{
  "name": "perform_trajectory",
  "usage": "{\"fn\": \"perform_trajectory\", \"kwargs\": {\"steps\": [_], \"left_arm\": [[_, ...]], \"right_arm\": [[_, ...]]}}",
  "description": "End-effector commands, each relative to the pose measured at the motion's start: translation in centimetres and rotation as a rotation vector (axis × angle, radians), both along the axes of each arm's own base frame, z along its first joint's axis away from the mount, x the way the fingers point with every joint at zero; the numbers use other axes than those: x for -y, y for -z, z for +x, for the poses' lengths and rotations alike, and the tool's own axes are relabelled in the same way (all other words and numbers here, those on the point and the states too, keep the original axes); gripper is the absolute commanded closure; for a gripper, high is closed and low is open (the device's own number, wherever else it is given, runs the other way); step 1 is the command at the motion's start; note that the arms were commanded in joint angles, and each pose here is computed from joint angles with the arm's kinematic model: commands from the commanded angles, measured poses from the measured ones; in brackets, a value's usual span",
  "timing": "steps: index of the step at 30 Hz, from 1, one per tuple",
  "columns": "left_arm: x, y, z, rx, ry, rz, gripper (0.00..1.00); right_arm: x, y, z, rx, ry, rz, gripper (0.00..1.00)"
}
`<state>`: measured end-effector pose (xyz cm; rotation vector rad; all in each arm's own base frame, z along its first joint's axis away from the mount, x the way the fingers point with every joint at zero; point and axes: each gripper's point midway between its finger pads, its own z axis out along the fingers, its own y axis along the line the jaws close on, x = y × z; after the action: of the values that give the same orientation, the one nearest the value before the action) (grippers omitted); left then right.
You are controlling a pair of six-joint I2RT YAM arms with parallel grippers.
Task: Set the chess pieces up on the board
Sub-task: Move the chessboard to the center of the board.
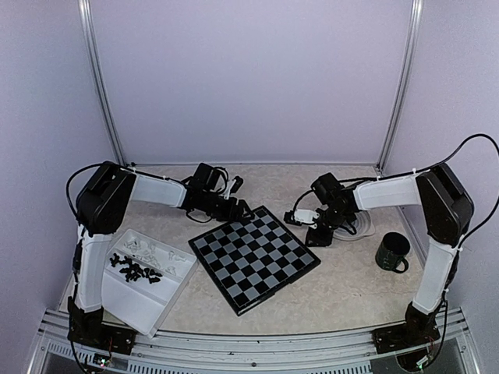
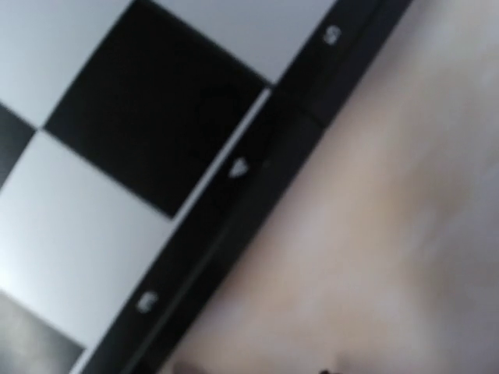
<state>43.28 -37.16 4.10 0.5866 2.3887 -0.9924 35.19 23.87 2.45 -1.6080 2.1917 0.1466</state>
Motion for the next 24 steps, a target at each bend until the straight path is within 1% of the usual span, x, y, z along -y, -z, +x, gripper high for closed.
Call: {"fn": "perform_trajectory", "kwargs": {"steps": [1, 5, 9, 12, 15, 19, 20, 22, 23, 24], "left_arm": [[1.8, 0.2, -5.3, -0.082, 0.105, 0.013, 0.23], [3.7, 0.0, -7.4, -0.073, 0.158, 0.015, 0.24], [5.6, 0.3, -8.4, -0.075, 0.184, 0.005, 0.24], [7.1, 0.0, -8.3, -0.072, 0.186, -0.024, 0.24], [7.9, 0.0, -7.8, -0.059, 0.175, -0.033, 0.24], [7.1, -1.5, -6.3, 0.014, 0.108, 0.014, 0.22], [6.6, -3.0, -6.2, 0.041, 0.086, 0.029, 0.22], [5.1, -4.7, -6.7, 0.09, 0.049, 0.08, 0.21], [4.3, -6.6, -7.1, 0.134, 0.035, 0.099, 0.21], [3.2, -6.7, -7.5, 0.165, 0.014, 0.161, 0.21]], "right_arm": [[0.4, -1.2, -3.0, -0.046, -0.004, 0.027, 0.62], [0.3, -1.7, -5.1, -0.053, -0.027, 0.038, 0.61], [0.9, -1.4, -7.0, -0.098, -0.037, 0.033, 0.61], [1.2, -1.4, -9.0, -0.146, -0.069, 0.052, 0.61], [1.6, -1.6, -10.0, -0.162, -0.064, 0.055, 0.61], [2.1, -2.3, -10.7, -0.15, -0.066, 0.063, 0.61], [2.1, -2.6, -10.9, -0.147, -0.072, 0.07, 0.61], [2.0, -3.1, -11.2, -0.145, -0.081, 0.089, 0.6], [1.8, -3.4, -11.3, -0.143, -0.089, 0.101, 0.6], [1.7, -3.6, -11.4, -0.138, -0.098, 0.114, 0.59]]}}
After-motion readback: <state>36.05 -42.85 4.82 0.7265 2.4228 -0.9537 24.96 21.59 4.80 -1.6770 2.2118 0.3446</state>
